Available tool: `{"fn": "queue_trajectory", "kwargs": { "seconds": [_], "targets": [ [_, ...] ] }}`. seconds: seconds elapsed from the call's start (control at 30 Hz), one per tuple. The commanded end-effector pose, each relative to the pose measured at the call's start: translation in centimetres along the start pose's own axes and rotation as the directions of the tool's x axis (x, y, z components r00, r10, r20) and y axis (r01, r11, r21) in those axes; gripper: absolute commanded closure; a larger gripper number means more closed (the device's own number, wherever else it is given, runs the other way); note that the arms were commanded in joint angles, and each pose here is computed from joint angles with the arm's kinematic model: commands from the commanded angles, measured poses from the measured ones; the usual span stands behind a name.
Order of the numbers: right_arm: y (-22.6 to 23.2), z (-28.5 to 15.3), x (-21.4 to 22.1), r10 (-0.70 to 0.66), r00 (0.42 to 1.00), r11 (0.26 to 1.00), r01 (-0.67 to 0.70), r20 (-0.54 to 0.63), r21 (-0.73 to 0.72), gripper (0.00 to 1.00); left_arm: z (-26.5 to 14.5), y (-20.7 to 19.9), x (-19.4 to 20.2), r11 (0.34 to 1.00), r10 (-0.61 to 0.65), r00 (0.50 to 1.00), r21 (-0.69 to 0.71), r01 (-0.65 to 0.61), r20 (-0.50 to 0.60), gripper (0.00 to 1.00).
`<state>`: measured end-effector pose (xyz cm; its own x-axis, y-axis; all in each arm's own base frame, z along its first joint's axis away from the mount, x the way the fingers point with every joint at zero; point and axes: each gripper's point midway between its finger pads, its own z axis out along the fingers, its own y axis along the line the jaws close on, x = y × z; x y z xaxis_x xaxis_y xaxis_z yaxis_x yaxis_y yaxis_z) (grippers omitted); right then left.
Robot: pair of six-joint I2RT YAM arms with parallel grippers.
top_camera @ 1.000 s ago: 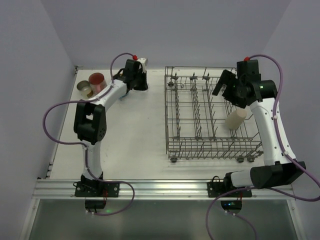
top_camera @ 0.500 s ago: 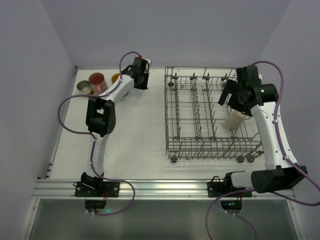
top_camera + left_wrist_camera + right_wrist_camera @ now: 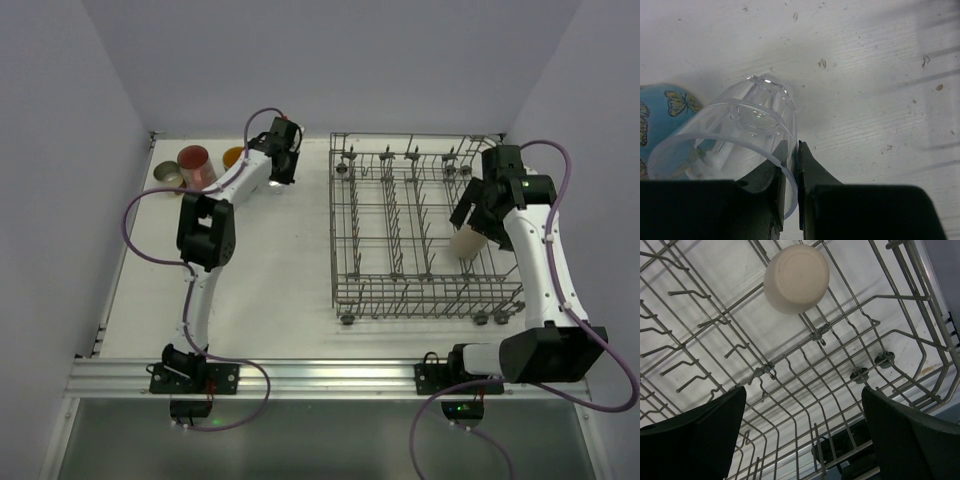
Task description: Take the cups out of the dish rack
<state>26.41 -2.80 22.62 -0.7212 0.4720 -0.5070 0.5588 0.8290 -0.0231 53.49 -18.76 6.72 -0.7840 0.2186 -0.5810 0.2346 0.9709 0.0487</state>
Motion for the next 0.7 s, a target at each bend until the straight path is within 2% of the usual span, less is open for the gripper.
{"fn": "queue_trajectory", "kwargs": {
  "seconds": [0.0, 0.13, 0.17, 0.27, 0.47, 0.67],
  "targets": [
    [-1.8, 0.7, -0.9, 0.075, 0.996, 0.996, -0.077, 0.038, 0.054, 0.01, -0.2, 0.0, -0.7, 1.000, 0.030, 0.999, -0.008, -0.030, 0.010, 0.87],
    [-0.9, 2.7, -0.9, 0.121, 0.993, 0.993, -0.121, 0.000, -0.014, 0.01, -0.7, -0.2, -1.7, 1.000, 0.015, 0.999, 0.005, -0.015, 0.046, 0.69],
    [-0.5, 3.1, -1.4, 0.141, 0.990, 0.989, -0.141, 0.005, -0.041, 0.01, -1.1, -0.2, -1.8, 1.000, 0.011, 0.999, 0.009, -0.011, 0.054, 0.61],
    [-0.1, 4.4, -1.7, 0.149, 0.989, 0.987, -0.149, -0.006, -0.052, 0.01, -1.9, -0.4, -2.5, 1.000, 0.000, 0.996, 0.023, -0.002, 0.089, 0.50],
    [1.8, 6.5, -1.9, 0.156, 0.985, 0.983, -0.162, -0.069, -0.089, 0.01, -3.5, -0.9, -4.2, 0.998, -0.013, 0.987, 0.060, 0.004, 0.159, 0.39],
    [1.7, 7.8, -2.5, 0.164, 0.984, 0.984, -0.169, -0.075, -0.063, 0.01, -5.8, -1.0, -5.9, 0.997, -0.024, 0.976, 0.073, 0.009, 0.216, 0.36]
  ]
}}
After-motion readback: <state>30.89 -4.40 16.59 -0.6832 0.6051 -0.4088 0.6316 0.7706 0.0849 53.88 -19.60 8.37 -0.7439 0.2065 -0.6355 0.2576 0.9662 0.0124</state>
